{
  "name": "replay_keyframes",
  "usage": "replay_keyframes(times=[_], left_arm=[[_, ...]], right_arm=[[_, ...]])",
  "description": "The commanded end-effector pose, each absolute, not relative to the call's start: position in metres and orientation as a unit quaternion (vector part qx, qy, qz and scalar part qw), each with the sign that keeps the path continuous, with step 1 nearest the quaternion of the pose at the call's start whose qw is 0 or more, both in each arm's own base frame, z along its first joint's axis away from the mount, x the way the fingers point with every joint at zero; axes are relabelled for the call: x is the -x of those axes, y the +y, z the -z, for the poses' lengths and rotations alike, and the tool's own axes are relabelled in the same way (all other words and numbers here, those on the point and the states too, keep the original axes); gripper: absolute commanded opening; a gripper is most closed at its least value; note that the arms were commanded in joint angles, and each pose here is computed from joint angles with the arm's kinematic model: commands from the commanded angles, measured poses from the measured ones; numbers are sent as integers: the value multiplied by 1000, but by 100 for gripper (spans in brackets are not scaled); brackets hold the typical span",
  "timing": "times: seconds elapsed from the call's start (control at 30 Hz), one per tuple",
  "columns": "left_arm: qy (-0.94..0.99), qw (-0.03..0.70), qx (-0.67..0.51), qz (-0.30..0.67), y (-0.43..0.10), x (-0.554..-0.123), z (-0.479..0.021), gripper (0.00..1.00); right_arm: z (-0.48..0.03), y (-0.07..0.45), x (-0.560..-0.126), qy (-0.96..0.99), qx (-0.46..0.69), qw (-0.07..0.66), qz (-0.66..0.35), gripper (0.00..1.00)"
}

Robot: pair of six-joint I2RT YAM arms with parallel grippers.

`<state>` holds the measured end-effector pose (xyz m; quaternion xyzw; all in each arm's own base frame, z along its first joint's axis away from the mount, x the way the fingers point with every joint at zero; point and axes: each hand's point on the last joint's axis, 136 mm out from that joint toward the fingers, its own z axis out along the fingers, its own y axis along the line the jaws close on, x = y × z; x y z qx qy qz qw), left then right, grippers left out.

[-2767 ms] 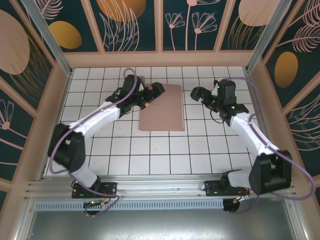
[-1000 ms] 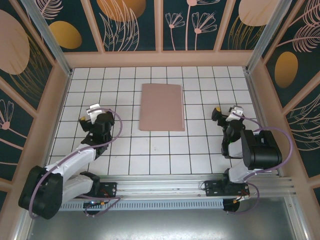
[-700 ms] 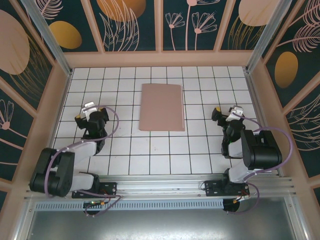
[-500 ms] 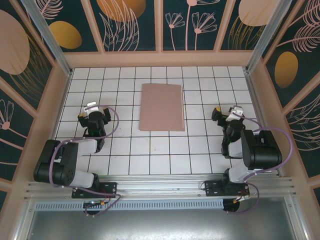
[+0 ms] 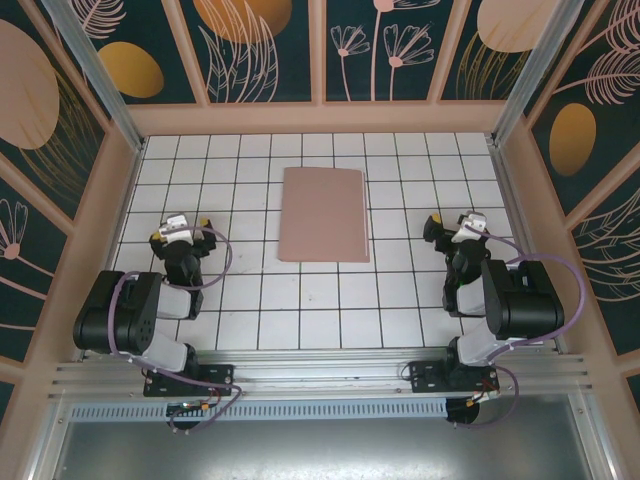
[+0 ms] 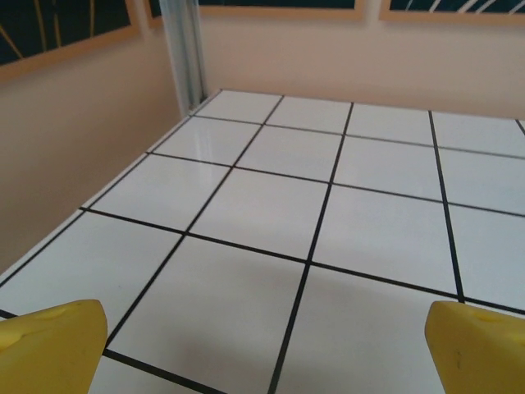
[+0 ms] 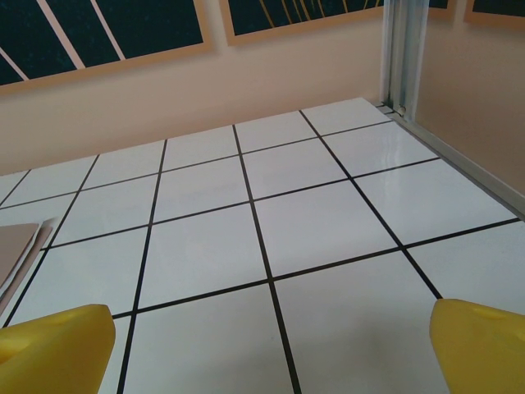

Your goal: Put the files into the folder

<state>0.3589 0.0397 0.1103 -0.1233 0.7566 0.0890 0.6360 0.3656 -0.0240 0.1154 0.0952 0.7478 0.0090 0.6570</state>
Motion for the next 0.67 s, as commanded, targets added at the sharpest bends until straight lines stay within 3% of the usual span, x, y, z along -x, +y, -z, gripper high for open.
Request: replay_keyframes(times=[0.0, 0.17, 0.63], left_arm=[[700, 696, 142, -70, 41, -352, -145, 99], [729, 667, 139, -67, 42, -372, -134, 99], [720, 677, 138, -66, 42, -367, -138, 99]], right_arm=[[-129, -25, -370, 730, -92, 677, 0, 99], [-129, -24, -370, 731, -91, 677, 0, 99], [-130, -25, -370, 730, -92, 677, 0, 99]])
